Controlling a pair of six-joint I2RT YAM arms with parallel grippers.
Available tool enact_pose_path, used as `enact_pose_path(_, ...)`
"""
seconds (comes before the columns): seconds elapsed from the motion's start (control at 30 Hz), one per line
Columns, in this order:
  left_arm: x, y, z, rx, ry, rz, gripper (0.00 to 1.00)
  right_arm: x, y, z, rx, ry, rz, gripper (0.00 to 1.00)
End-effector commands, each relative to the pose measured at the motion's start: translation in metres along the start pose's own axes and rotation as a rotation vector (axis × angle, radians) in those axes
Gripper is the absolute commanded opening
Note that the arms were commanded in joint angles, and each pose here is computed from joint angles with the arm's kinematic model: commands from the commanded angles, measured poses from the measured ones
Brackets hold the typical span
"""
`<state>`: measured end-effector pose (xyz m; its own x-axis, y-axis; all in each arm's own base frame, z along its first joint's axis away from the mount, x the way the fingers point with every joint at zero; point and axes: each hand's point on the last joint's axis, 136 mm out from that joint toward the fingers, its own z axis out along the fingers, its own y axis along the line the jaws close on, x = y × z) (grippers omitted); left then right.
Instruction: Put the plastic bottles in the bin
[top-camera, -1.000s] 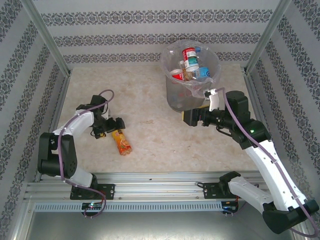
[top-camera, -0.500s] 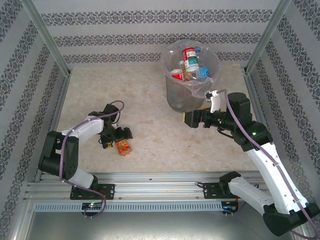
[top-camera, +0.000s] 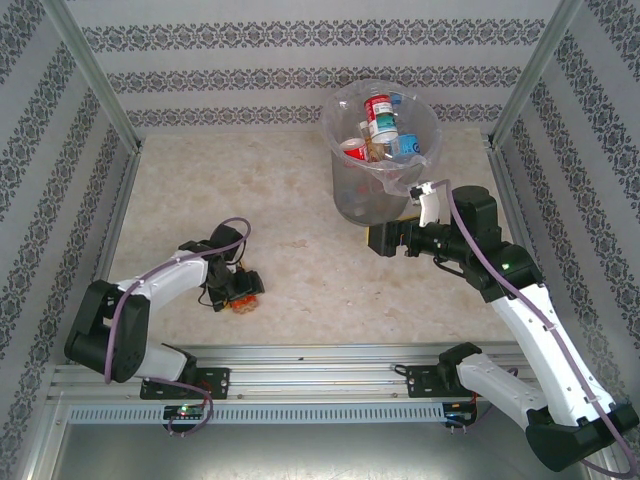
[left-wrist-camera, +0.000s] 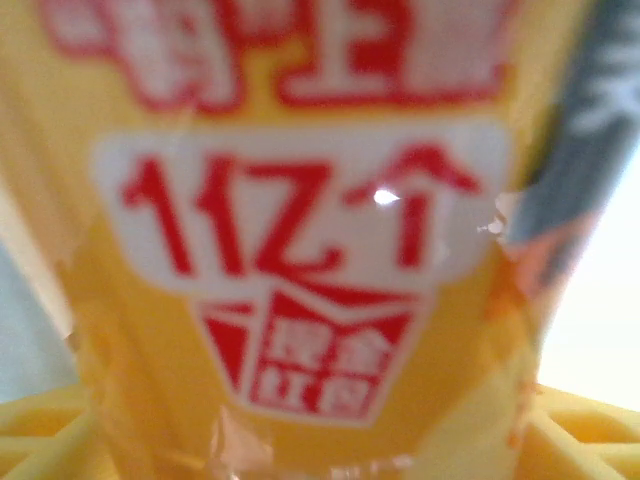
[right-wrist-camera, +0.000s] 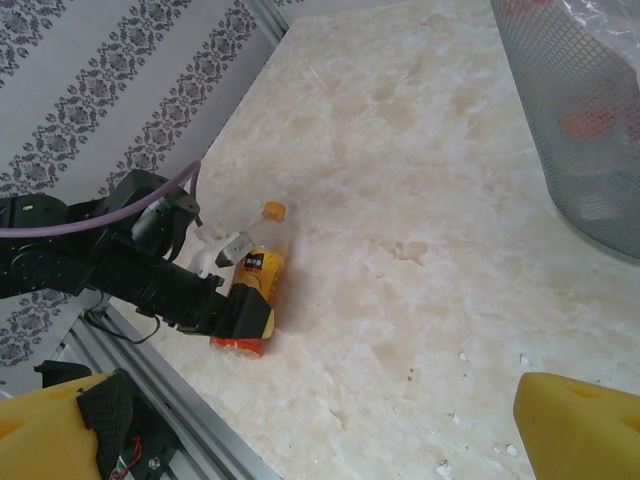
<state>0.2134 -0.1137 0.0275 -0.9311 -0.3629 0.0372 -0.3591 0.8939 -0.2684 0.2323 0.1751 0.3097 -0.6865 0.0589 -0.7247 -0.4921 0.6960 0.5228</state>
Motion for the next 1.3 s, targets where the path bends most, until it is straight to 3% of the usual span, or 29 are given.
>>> enact_pose_path(0.0,-0.001,-0.012,-0.006,0.045,-0.022,0.023,0.73,0.002,-0.004,0.004,0.006,0.003,0.019,0.98)
enact_pose_path(0.3,0.0,-0.037,-0.022,0.139,-0.079,0.199,0.63,0.009,-0.01,0.016,-0.011,0.01,0.102,0.98)
enact_pose_path(0.73,0.027,-0.157,-0.099,0.65,-0.341,0.597,0.58,0.022,-0.008,0.062,-0.12,0.09,0.3,0.97)
enact_pose_path(1.0,0.054,-0.208,-0.115,0.801,-0.361,0.723,0.61,0.015,0.014,0.089,-0.177,0.134,0.292,0.98)
enact_pose_path(1.27,0.074,-0.234,-0.121,0.876,-0.339,0.791,0.63,0.013,0.015,0.102,-0.171,0.143,0.289,0.98)
